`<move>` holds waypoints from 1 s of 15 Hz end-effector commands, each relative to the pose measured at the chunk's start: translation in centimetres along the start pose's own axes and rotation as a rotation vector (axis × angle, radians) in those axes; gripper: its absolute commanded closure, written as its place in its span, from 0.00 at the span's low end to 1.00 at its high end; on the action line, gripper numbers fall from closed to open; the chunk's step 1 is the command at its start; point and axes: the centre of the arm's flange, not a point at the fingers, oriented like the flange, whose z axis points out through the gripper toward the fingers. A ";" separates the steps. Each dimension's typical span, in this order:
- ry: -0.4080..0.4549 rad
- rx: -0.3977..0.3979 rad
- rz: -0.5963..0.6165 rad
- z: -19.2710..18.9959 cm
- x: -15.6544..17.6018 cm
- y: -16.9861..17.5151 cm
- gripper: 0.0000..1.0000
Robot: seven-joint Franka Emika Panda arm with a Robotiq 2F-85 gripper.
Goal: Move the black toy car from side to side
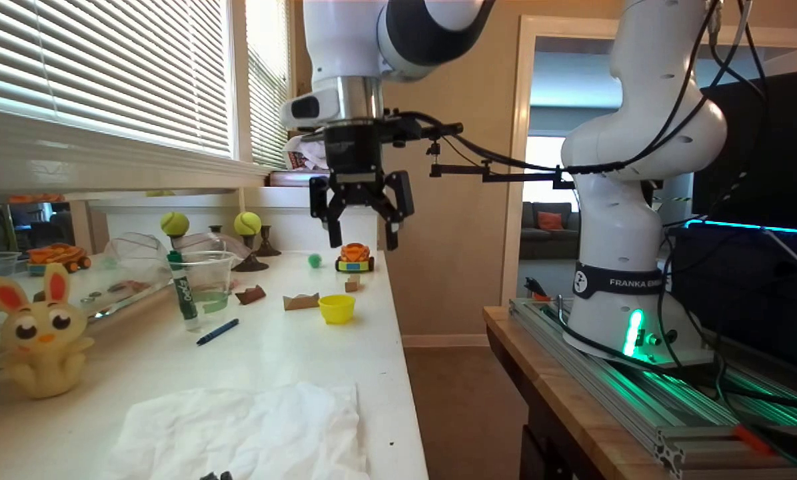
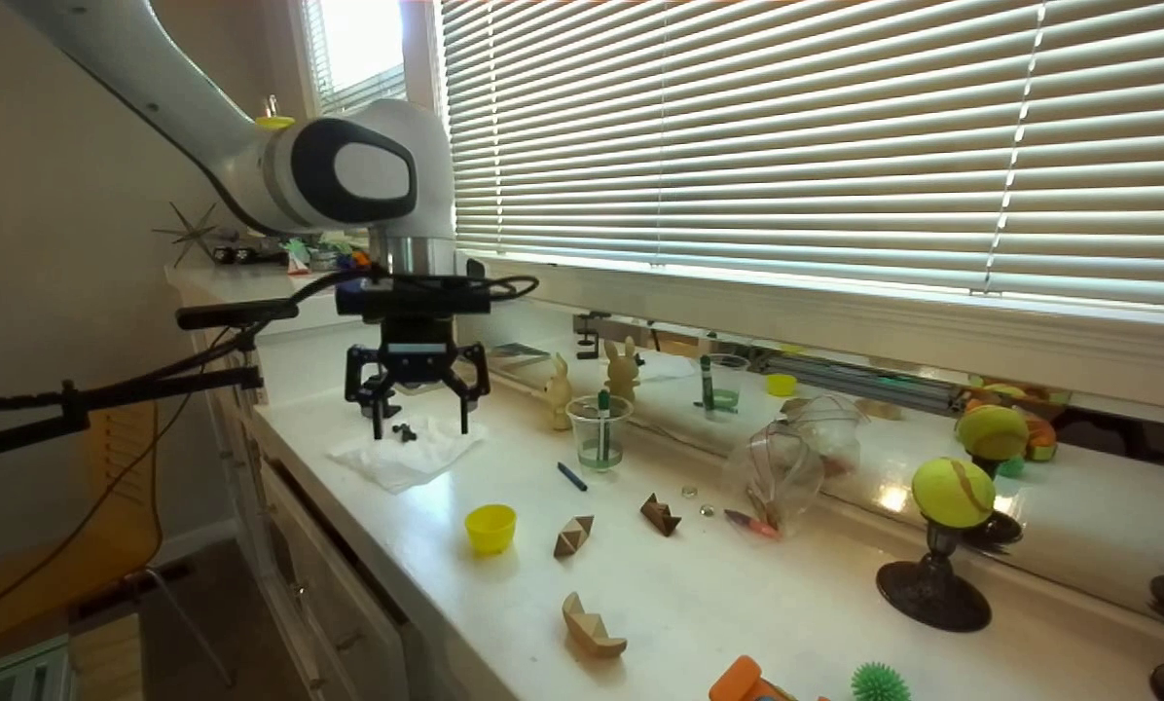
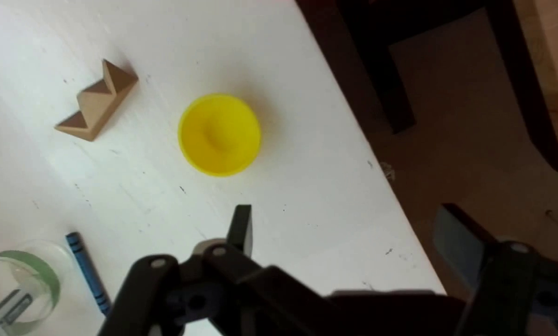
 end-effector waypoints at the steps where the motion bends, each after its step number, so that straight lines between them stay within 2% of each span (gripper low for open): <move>1: 0.015 0.019 0.114 -5.2 -2.6 -0.4 0.00; 2: 0.014 0.014 0.094 -6.1 -2.9 -0.4 0.00; 3: 0.001 0.004 0.068 -3.8 -2.2 0.2 0.00; 7: 0.006 -0.004 0.076 -5.4 -2.8 0.0 0.00; 9: -0.008 0.059 0.206 -4.9 -2.7 0.5 0.00; 15: 0.036 0.100 0.505 -4.5 -2.1 0.8 0.00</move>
